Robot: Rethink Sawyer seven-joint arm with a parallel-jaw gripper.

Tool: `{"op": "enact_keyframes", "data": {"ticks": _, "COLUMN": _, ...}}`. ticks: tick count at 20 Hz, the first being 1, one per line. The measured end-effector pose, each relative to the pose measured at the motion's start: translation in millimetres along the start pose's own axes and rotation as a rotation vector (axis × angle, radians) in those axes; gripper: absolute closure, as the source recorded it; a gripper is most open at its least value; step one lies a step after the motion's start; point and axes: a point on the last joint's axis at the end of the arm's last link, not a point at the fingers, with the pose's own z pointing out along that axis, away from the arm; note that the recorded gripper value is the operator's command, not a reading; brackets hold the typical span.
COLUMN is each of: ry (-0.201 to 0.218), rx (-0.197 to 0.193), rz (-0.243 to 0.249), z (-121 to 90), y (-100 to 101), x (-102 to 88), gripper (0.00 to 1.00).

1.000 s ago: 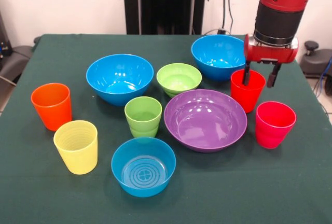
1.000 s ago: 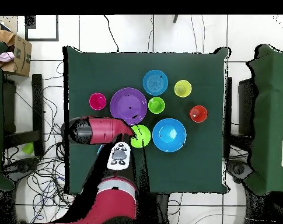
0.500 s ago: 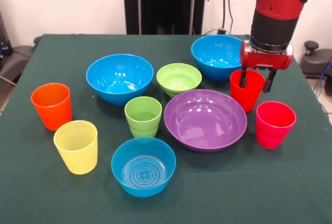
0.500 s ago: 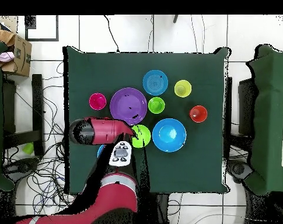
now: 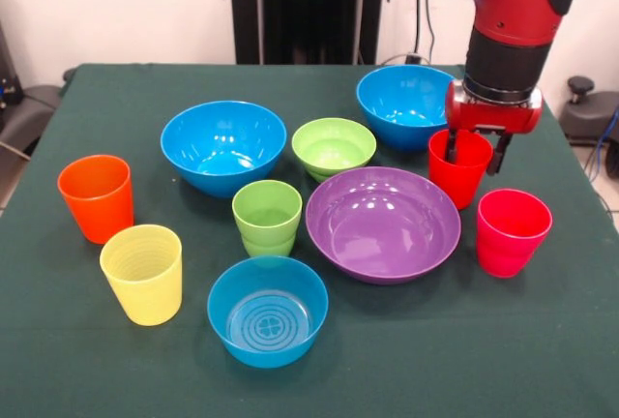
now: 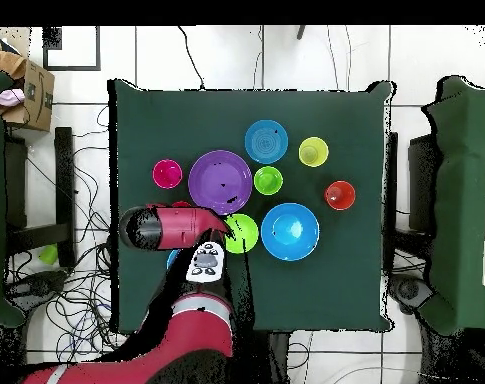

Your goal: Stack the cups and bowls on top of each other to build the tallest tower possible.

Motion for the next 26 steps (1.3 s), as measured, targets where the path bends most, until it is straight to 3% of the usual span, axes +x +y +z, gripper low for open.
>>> {"op": "enact_keyframes", "data": {"ticks": 19, "ry": 0.003, "rx": 0.005, "rz": -0.001, "z": 11, "y": 3, "x": 19.2, "gripper": 0.00}}
{"op": "enact_keyframes", "data": {"ticks": 20, "ry": 0.006, "rx": 0.006, "rz": 0.003, "z": 12, "y": 2, "x": 21.8, "gripper": 1.00}}
{"op": "enact_keyframes", "data": {"ticks": 26, "ry": -0.004, "rx": 0.010, "rz": 0.016, "z": 7, "y": -1, "x": 20.1, "gripper": 1.00}}
